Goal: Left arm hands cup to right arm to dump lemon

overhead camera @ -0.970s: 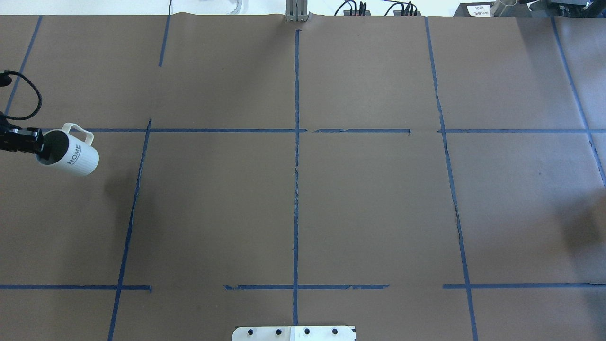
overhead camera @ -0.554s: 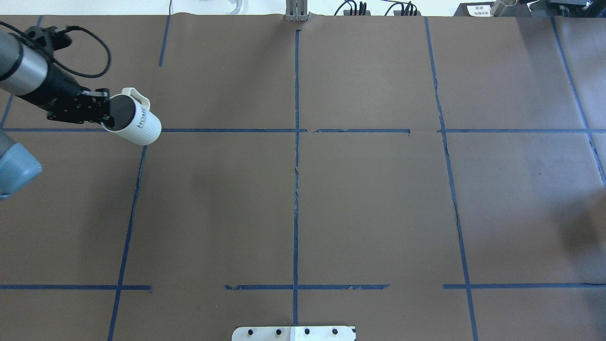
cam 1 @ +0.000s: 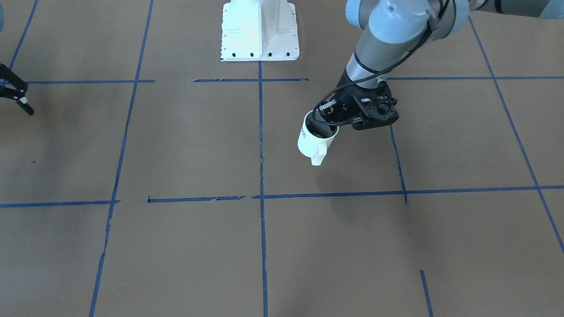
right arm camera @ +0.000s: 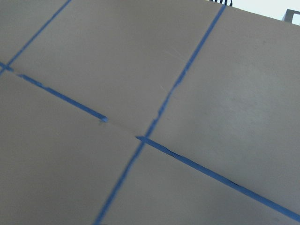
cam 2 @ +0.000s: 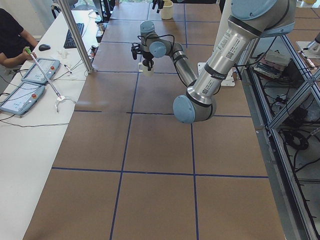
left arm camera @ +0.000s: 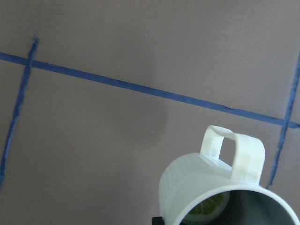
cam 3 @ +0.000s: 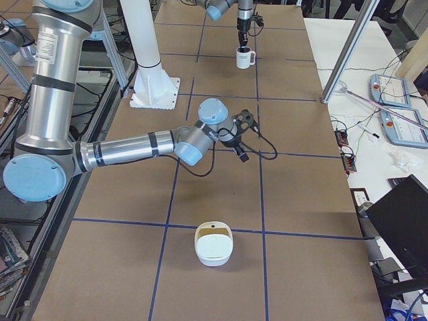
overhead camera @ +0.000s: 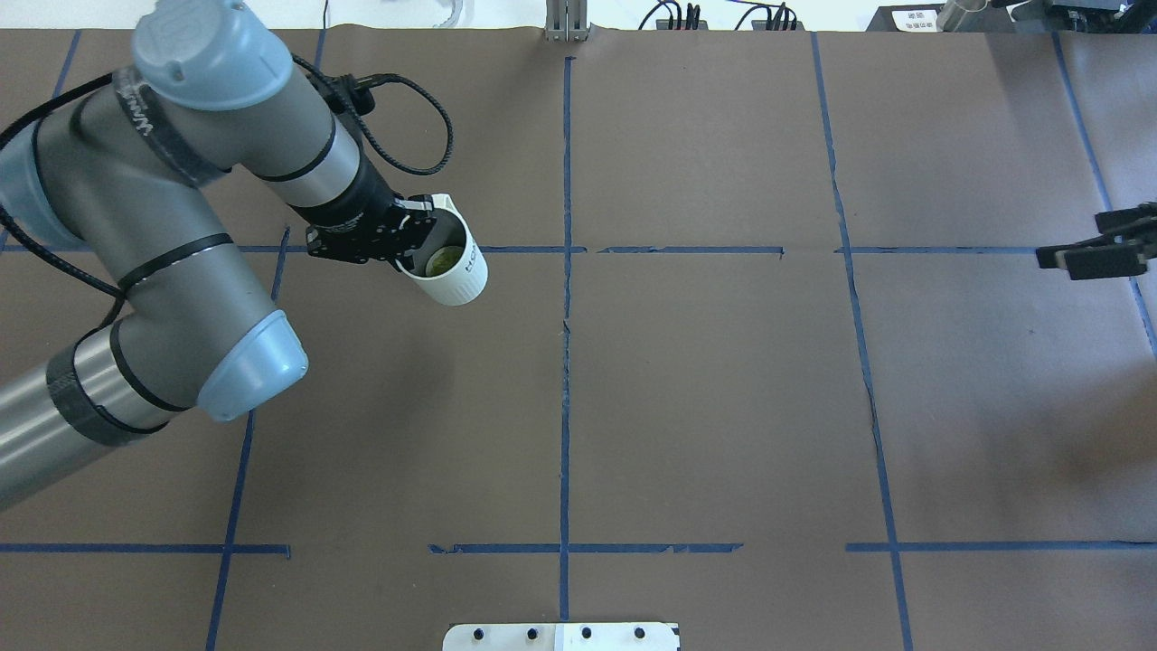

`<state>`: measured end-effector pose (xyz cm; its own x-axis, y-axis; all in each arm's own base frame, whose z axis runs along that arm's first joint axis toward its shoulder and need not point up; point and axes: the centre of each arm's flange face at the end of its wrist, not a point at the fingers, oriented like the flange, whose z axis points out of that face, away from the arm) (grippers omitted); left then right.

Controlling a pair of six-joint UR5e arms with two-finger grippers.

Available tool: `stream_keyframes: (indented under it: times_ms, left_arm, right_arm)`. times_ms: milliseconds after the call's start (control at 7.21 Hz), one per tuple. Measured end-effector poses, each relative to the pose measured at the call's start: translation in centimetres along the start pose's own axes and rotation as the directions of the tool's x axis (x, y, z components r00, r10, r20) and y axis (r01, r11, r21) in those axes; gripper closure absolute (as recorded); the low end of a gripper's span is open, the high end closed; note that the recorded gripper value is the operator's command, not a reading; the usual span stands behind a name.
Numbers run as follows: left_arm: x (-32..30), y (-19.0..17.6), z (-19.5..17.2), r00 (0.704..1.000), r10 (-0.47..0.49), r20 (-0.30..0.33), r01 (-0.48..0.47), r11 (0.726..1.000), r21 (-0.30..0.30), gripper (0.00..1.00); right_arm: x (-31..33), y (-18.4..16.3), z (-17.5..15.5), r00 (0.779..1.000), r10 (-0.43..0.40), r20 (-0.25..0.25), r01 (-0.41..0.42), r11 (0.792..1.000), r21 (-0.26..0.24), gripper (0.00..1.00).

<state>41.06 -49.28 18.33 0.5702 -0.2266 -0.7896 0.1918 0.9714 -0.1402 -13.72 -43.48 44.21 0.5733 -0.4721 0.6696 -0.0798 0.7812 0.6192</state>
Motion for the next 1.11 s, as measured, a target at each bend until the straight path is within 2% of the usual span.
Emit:
stream_keyframes:
  times_ms: [277, 416, 693, 970, 1109]
  left_arm:
    - [4.5, 0.9, -0.1, 0.999, -0.041, 0.028, 0.041, 0.999, 0.031, 1.00]
    - [5.9, 1.0, -0.2, 0.996, -0.077, 0.040, 0.076, 0.997, 0.029, 1.00]
    - [8.5, 0.6, -0.2, 0.993, -0.101, 0.055, 0.100, 0.995, 0.022, 1.00]
    - [13.1, 0.0, -0.6, 0.986, -0.135, 0.094, 0.135, 0.991, -0.002, 1.00]
    - [14.4, 0.4, -1.1, 0.981, -0.166, 0.097, 0.170, 0.985, -0.040, 1.00]
  right_arm:
    - [-7.9, -2.8, 3.4, 0.999, -0.018, 0.038, 0.014, 0.994, 0.105, 0.00]
    - [-12.6, -2.7, 5.2, 0.999, -0.039, 0.017, 0.035, 0.984, 0.174, 0.00]
    - [-22.6, -0.4, 9.2, 0.997, -0.048, -0.062, 0.066, 0.941, 0.332, 0.00]
    - [-32.0, 2.3, 11.8, 0.995, -0.043, -0.089, 0.079, 0.892, 0.445, 0.01]
    - [-35.8, 2.9, 13.0, 0.995, -0.031, -0.097, 0.075, 0.869, 0.488, 0.01]
